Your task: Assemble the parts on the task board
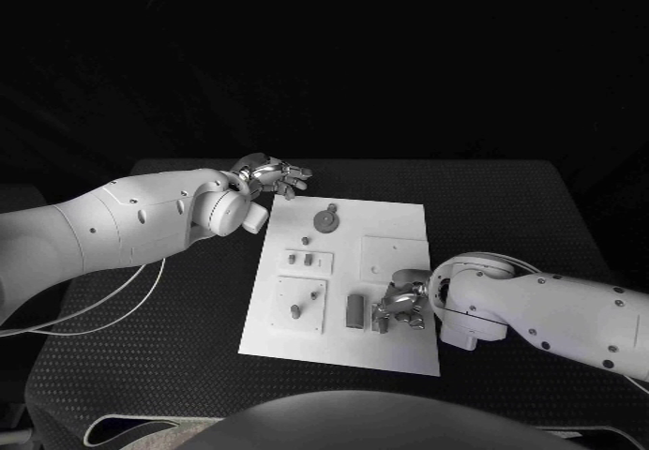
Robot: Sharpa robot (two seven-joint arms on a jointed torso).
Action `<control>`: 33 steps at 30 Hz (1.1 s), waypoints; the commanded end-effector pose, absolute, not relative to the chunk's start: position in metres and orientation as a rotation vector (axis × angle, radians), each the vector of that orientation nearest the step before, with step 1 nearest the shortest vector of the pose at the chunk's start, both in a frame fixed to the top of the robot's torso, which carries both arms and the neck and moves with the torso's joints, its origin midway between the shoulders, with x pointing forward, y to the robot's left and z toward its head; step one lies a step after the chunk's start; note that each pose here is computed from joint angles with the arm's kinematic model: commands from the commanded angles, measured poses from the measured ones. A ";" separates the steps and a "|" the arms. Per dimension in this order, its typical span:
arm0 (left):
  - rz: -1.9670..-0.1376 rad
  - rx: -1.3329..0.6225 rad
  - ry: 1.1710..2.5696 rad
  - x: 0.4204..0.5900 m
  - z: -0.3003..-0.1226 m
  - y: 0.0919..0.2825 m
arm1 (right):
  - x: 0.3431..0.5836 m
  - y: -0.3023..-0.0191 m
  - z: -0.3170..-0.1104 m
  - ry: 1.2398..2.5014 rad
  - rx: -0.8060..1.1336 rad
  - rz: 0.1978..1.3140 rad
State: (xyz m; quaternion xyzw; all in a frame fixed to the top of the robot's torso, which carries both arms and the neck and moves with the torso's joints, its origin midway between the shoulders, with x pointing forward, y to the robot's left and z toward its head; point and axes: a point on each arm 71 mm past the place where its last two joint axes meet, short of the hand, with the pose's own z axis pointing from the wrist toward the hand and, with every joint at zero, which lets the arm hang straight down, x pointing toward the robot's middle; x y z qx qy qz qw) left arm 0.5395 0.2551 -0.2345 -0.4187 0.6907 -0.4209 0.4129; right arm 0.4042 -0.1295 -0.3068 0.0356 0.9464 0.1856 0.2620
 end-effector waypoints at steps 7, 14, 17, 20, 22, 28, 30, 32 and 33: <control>-1.072 -1.040 1.746 0.539 -0.234 0.253 | 0.403 -0.125 -0.306 2.559 0.068 0.543; -1.072 -1.040 1.747 0.540 -0.234 0.253 | 0.403 -0.125 -0.306 2.560 0.067 0.546; -1.071 -1.040 1.749 0.539 -0.234 0.253 | 0.404 -0.126 -0.306 2.559 0.069 0.546; -1.071 -1.040 1.749 0.539 -0.234 0.253 | 0.404 -0.126 -0.306 2.559 0.069 0.548; -1.071 -1.040 1.749 0.539 -0.234 0.253 | 0.404 -0.126 -0.306 2.556 0.067 0.546; -1.070 -1.039 1.748 0.539 -0.234 0.253 | 0.404 -0.127 -0.306 2.555 0.069 0.548; -1.069 -1.039 1.748 0.540 -0.234 0.253 | 0.404 -0.127 -0.306 2.556 0.068 0.549; -1.070 -1.039 1.749 0.540 -0.234 0.253 | 0.404 -0.128 -0.306 2.557 0.066 0.552; -1.070 -1.039 1.748 0.540 -0.234 0.253 | 0.403 -0.128 -0.306 2.558 0.064 0.556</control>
